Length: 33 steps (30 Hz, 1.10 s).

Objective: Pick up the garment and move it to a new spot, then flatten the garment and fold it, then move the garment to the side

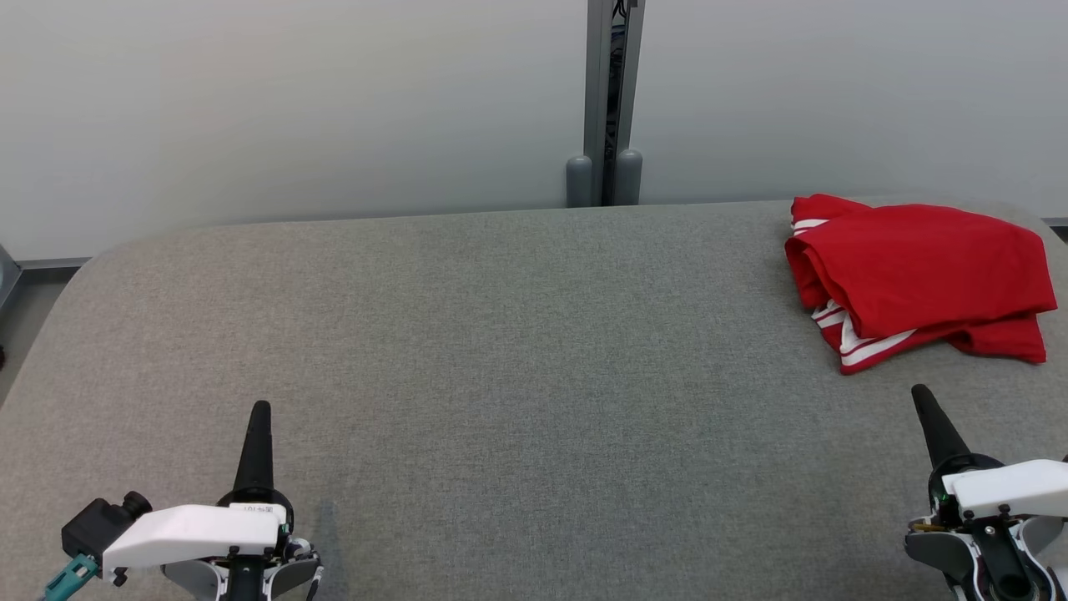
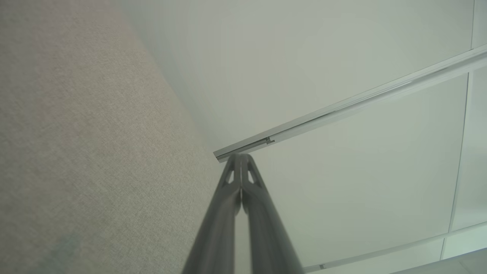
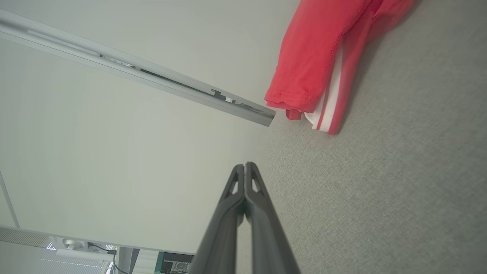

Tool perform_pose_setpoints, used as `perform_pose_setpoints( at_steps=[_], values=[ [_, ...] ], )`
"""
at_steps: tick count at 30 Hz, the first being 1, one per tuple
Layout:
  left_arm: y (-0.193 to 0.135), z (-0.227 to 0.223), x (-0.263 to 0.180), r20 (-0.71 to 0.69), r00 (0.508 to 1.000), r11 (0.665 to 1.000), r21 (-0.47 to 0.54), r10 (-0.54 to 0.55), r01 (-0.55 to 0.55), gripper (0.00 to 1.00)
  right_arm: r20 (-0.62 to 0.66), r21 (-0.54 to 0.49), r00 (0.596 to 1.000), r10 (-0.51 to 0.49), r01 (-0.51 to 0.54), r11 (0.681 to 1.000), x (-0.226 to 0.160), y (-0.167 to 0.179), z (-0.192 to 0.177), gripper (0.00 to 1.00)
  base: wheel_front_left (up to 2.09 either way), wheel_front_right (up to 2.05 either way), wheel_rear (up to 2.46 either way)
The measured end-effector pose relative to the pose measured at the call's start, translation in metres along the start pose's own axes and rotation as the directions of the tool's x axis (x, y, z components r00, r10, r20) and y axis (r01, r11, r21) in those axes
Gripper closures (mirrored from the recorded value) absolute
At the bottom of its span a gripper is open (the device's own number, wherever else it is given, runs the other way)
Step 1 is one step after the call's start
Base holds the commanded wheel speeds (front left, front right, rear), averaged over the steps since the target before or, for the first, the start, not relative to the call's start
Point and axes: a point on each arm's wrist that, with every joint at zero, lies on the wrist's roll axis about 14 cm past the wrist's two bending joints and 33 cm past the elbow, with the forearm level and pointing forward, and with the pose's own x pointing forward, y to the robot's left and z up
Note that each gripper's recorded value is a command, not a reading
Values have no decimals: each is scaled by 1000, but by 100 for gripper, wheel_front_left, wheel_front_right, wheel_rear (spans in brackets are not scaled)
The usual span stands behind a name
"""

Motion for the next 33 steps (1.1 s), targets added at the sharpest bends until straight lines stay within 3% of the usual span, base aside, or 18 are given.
perform_pose_setpoints(
  at_steps=[33],
  values=[
    [-12, 2, 16, -3, 1000, 966, -258, -29, 27, 100, 8, 266, 999, 33, -34, 963, 16, 7, 16, 100, 0, 0, 0]
  ],
)
